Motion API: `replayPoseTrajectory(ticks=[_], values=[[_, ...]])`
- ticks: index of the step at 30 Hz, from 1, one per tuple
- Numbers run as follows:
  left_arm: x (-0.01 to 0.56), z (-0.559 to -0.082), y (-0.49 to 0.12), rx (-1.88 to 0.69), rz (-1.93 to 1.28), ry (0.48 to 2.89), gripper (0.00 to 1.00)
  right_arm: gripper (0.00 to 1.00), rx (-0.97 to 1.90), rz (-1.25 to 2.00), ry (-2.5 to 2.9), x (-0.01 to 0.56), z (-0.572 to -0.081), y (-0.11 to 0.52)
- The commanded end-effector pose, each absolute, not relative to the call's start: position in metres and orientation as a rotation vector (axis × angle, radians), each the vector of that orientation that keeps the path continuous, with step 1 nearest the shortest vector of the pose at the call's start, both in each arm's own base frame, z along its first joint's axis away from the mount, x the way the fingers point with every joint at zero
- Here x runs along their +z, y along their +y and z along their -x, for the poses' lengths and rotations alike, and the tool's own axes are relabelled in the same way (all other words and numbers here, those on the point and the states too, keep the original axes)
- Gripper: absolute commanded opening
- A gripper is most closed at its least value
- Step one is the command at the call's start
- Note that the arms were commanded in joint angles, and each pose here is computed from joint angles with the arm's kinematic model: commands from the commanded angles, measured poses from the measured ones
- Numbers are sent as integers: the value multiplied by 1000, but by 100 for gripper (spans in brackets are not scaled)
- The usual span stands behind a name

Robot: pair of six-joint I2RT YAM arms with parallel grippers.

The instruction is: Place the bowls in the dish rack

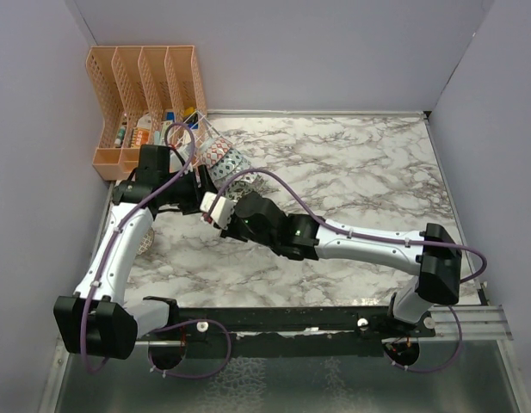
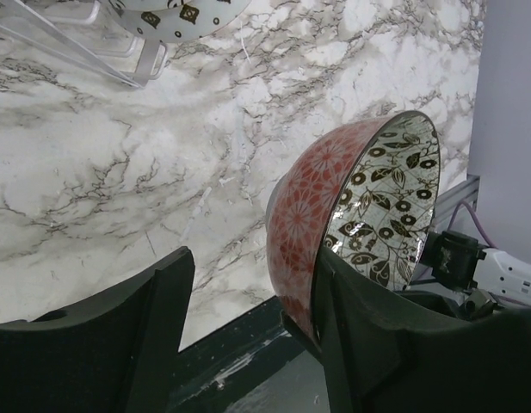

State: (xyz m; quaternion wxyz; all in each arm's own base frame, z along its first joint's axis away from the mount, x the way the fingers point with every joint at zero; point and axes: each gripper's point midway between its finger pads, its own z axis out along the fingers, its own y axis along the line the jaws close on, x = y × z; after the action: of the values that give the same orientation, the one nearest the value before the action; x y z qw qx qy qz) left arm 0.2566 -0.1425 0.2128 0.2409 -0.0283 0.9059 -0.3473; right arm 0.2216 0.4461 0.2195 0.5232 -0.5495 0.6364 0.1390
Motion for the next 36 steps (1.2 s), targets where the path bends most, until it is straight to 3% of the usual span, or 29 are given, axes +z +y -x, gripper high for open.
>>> replayPoseTrajectory(ticks=[1, 11, 14, 20, 26, 36], values=[[234, -256, -145, -985, 58, 2402, 63, 1, 321, 1143, 1459, 270, -240, 439], [283, -270, -152, -1040, 39, 2287, 86, 1, 320, 1153, 1471, 263, -240, 438], [291, -271, -156, -1070, 34, 2265, 99, 1, 321, 1144, 1467, 266, -240, 438], [307, -284, -134, -884, 122, 2260, 99, 1, 367, 1100, 1482, 284, -256, 436], [315, -300, -69, -430, 341, 2279, 99, 1, 488, 1078, 1516, 305, -257, 438], [375, -285, -10, -133, 538, 2078, 99, 1, 863, 869, 1529, 378, -288, 434]])
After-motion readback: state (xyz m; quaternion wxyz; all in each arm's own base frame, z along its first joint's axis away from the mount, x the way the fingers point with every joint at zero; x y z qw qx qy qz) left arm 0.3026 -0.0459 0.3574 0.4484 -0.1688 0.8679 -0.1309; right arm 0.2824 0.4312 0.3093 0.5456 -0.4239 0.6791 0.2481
